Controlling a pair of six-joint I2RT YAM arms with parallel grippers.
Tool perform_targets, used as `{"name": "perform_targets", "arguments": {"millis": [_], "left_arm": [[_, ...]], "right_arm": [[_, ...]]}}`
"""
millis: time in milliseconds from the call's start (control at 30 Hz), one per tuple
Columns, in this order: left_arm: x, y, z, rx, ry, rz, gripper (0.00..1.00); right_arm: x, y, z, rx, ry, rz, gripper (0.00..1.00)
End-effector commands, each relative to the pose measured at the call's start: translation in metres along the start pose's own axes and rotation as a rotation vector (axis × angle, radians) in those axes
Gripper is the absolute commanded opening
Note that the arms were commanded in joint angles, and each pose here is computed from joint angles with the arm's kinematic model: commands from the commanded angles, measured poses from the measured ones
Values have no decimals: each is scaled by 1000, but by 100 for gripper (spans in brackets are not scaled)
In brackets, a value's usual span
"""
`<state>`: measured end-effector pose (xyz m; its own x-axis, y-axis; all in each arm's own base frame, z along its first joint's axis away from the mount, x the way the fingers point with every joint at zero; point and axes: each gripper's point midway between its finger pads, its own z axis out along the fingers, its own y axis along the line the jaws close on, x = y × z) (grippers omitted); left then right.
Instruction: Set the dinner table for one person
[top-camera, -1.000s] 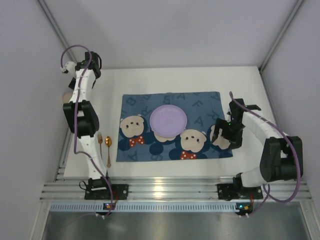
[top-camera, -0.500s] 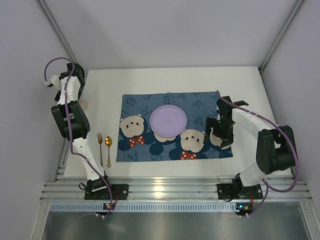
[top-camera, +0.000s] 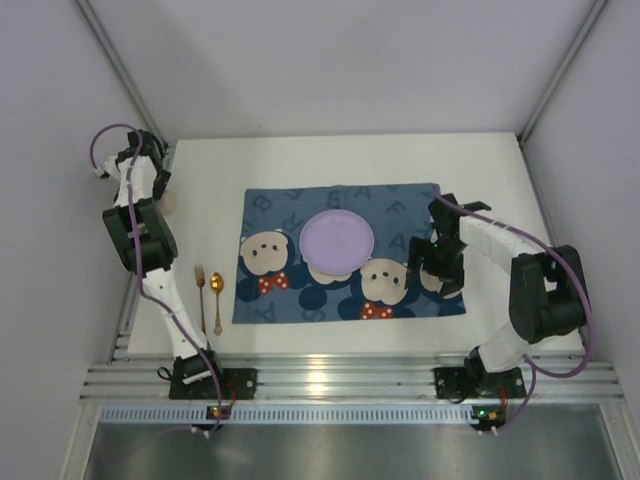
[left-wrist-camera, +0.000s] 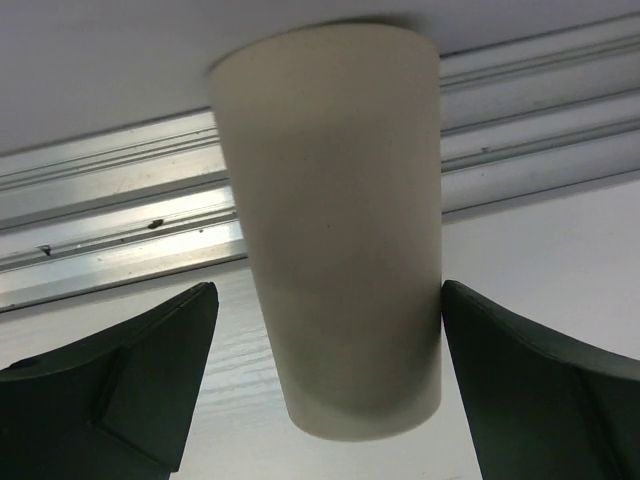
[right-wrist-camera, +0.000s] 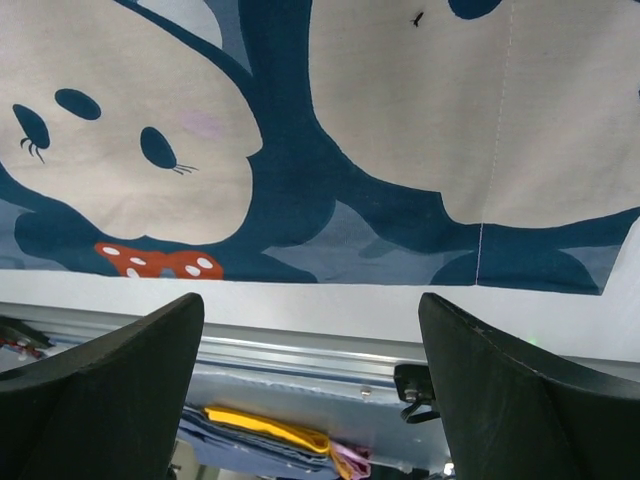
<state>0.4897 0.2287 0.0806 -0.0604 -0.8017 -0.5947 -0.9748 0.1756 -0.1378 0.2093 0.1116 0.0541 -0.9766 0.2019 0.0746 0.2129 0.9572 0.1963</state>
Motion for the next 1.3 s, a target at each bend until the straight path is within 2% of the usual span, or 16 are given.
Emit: {"name": "perform_targets", "arguments": {"millis": [0,133,267,400,433,567,667,767,933,1067,1100,1133,1167,1200,1233,1267], "left_arm": [[12,-14,11,50,55,42,98],[35,-14,27,42,133,84,98],[41,-13,33,32,141,96,93],[35,-16,31,52,122,103,74],[35,-17,30,60,121,108,60],[34,-22,22,102,129,167,28],[42,-23,14,123,136,248,10],[46,-21,-1,132,114,337,0],[48,-19,-39,156,73,466,0],[79,-25,-75,252,92,657,0],[80,-32,-92,309,81,688,0],[99,-32,-101,373,128,740,0],[103,-47,-131,487,85,801,0],[110,-50,-146,550,91,822,0],[137,-45,-159,656,190,843,0],[136,-58,-193,800,177,819,0]], "right_arm": [[-15,14,-8,-17,-54,-14,89],[-17,16,-8,-20,-53,-11,89],[-18,17,-6,-21,-48,-1,89],[-20,20,-5,-28,-47,0,89],[-20,22,-5,-32,-47,-1,89],[-25,26,-9,-36,-65,-9,89],[-33,28,-18,-33,-92,-21,89],[-41,34,-28,-44,-124,-30,89],[-47,45,-47,-89,-180,-35,89],[-49,48,-64,-109,-236,-46,89],[-49,48,-71,-114,-255,-46,89],[-53,50,-79,-122,-281,-52,90],[-54,51,-87,-134,-305,-52,90],[-56,53,-94,-143,-322,-51,90],[-61,58,-107,-167,-355,-54,90],[-63,61,-114,-184,-368,-46,90]]}}
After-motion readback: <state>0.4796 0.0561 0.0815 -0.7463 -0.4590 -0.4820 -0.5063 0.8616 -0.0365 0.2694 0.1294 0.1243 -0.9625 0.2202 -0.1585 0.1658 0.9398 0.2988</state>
